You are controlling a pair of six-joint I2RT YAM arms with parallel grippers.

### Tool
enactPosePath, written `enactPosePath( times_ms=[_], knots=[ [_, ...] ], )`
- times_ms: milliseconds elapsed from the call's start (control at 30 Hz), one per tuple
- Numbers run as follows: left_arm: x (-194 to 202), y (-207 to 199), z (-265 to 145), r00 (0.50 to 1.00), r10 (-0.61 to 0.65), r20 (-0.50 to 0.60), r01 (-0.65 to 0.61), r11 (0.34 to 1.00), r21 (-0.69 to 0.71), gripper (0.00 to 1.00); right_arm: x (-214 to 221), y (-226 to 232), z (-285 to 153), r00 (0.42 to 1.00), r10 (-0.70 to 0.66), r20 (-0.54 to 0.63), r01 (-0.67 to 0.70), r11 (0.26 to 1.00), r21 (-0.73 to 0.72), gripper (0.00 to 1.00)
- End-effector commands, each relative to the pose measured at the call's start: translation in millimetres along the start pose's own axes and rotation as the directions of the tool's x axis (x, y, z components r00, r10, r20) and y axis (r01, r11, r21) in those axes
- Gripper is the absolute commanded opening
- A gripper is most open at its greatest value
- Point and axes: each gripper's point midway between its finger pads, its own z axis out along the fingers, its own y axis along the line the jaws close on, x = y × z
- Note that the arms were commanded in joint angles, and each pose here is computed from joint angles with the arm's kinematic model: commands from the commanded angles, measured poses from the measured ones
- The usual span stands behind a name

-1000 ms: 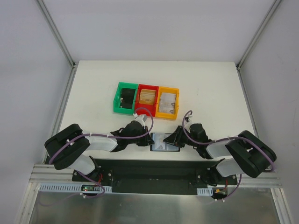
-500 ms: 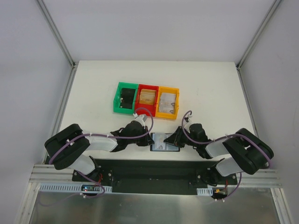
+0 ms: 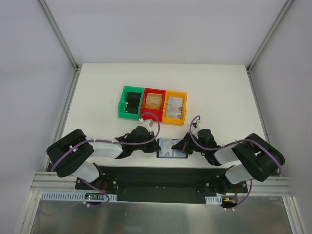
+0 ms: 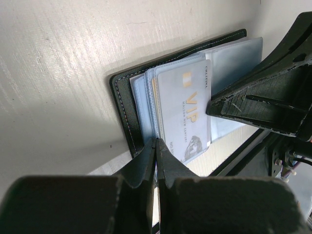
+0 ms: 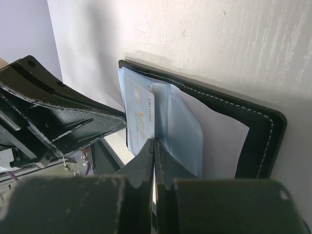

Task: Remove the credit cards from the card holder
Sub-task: Remove the credit card from the card holder.

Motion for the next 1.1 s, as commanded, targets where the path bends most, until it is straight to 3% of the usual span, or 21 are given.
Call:
enactPosePath(
  times_ms=[0, 800, 900, 1067],
  knots=[
    [2.8, 15.5, 1.6, 1.000, 0.003, -0.008, -0.004, 0.998, -0.060, 0.00, -5.7, 18.1, 1.4, 1.000, -0.027, 0.009, 0.028, 0.997, -0.066, 0.00],
    [3.4, 20.1, 1.0, 1.000, -0.011, -0.001, 0.011, 0.997, -0.079, 0.00, -7.3, 9.3, -9.2, 0.999, -0.029, 0.021, 0.030, 0.998, -0.052, 0.00],
    [4.0, 20.1, 1.8, 1.000, -0.013, -0.005, 0.012, 0.997, -0.080, 0.00, -7.7, 12.3, -8.8, 0.999, -0.029, 0.017, 0.030, 0.998, -0.061, 0.14],
    [4.6, 20.1, 2.6, 1.000, -0.013, -0.011, 0.012, 0.997, -0.079, 0.00, -8.7, 16.1, -7.3, 1.000, -0.028, 0.014, 0.028, 0.997, -0.070, 0.27]
  ],
)
